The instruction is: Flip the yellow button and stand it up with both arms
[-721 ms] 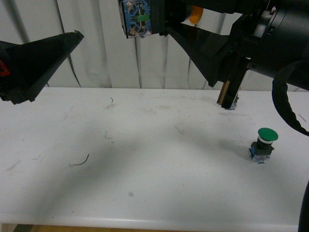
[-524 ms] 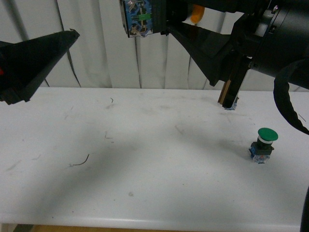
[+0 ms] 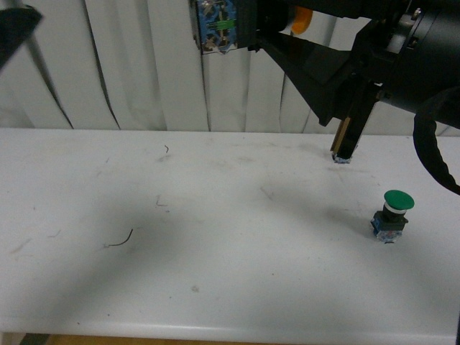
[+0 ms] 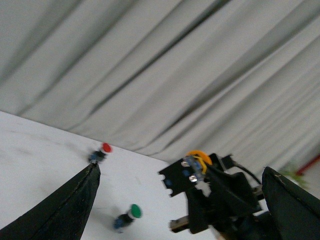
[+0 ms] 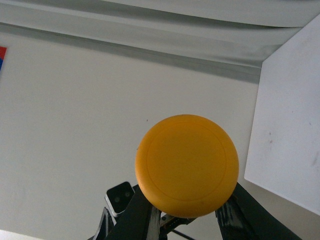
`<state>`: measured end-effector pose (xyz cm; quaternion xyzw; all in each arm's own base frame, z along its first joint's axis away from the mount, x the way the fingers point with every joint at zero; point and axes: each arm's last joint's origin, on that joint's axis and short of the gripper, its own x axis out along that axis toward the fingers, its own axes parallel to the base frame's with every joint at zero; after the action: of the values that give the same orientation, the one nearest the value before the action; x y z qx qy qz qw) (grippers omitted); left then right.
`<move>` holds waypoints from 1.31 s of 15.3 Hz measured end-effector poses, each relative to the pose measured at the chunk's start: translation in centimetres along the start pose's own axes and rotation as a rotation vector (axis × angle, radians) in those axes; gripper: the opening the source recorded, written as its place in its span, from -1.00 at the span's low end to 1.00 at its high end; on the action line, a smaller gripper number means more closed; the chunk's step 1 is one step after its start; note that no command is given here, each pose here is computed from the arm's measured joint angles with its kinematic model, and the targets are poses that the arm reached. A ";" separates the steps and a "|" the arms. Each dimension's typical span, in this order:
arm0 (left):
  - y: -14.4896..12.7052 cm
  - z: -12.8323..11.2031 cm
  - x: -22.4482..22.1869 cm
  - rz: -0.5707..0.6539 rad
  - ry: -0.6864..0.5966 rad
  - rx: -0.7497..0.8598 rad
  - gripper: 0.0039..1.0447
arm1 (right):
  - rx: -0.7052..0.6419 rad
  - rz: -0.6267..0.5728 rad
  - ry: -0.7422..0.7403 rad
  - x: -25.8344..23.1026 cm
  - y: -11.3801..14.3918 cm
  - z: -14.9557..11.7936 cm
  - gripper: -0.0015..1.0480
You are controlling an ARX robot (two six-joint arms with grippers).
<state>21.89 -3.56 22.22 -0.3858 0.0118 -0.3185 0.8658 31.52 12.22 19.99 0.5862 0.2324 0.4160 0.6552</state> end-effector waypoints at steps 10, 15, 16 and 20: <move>-3.1 -0.9 -8.3 0.658 -0.033 0.783 0.18 | -0.025 0.002 -0.001 0.0 0.0 0.4 -0.51; -1.6 -2.2 -10.4 0.662 -0.033 0.792 -0.97 | -0.043 0.005 0.008 0.1 0.1 0.2 -0.51; -1.3 -2.7 -10.6 0.669 -0.021 0.790 -0.97 | -0.044 0.007 0.008 0.1 0.1 0.2 -0.51; -1.1 -3.4 -11.3 0.665 -0.030 0.794 -0.97 | -0.043 0.005 0.007 0.1 0.1 0.2 -0.52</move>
<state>11.37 -0.02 18.09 -0.0075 -0.0005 -0.0006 1.0000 31.73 12.13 20.13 0.5710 0.2243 0.4247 0.6657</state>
